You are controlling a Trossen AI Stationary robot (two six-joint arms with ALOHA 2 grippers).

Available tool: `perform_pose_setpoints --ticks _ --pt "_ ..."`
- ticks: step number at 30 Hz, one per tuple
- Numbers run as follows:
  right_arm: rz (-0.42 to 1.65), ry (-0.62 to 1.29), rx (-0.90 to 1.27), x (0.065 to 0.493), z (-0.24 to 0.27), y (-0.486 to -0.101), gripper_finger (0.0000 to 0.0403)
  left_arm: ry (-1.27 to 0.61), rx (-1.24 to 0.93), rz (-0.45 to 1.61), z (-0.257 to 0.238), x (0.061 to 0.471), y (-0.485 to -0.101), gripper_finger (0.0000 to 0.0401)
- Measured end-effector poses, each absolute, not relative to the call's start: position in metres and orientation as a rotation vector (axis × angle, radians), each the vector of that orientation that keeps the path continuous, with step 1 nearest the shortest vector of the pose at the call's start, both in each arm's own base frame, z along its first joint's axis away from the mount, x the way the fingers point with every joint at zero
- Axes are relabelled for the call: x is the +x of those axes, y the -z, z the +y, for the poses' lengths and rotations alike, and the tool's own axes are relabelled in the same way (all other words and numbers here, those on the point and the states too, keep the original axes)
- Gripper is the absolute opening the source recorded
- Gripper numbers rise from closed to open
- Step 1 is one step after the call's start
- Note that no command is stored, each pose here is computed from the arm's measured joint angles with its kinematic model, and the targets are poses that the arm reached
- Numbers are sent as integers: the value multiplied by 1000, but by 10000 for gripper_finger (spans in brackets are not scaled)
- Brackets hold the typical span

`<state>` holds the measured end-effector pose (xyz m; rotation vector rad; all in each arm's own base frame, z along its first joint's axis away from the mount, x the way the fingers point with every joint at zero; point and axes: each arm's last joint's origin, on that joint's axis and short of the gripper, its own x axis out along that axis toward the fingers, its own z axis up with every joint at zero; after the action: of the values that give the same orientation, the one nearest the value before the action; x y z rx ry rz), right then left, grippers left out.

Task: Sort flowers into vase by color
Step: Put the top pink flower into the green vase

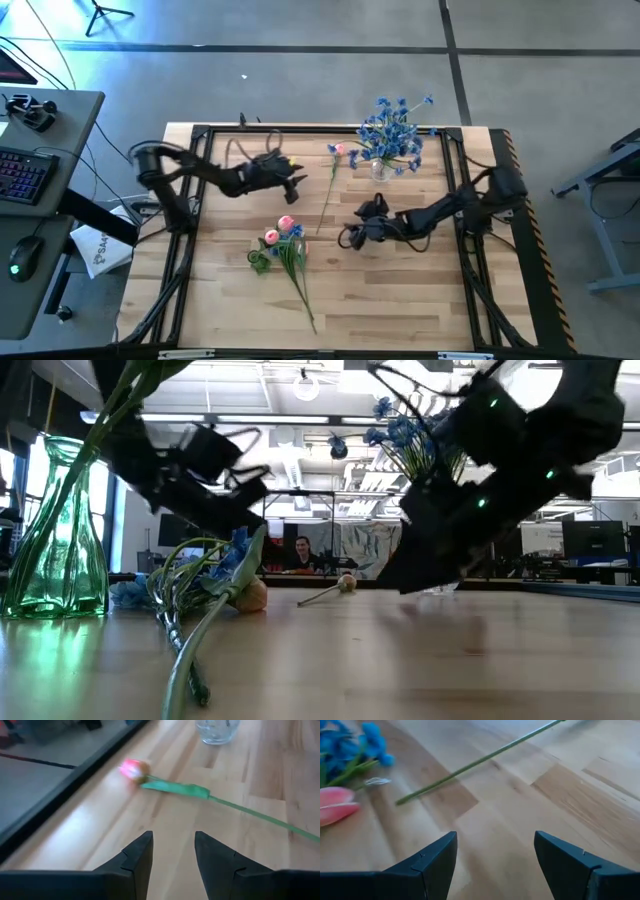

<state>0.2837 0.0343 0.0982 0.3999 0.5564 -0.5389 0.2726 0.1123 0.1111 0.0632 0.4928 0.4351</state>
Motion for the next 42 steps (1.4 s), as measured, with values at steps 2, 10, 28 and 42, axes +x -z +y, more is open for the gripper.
perform_pose_setpoints --ticks 2,10,28,42 --pt "554 558 410 289 28 -91 258 -414 55 505 117 286 -104 146" --pt "613 571 316 319 21 -84 259 -321 -66 525 131 331 -86 202" --pt "807 635 230 298 51 -93 258 -338 -202 510 116 361 -97 225" --pt "827 626 199 293 57 -93 258 -454 -118 666 105 396 -80 189"
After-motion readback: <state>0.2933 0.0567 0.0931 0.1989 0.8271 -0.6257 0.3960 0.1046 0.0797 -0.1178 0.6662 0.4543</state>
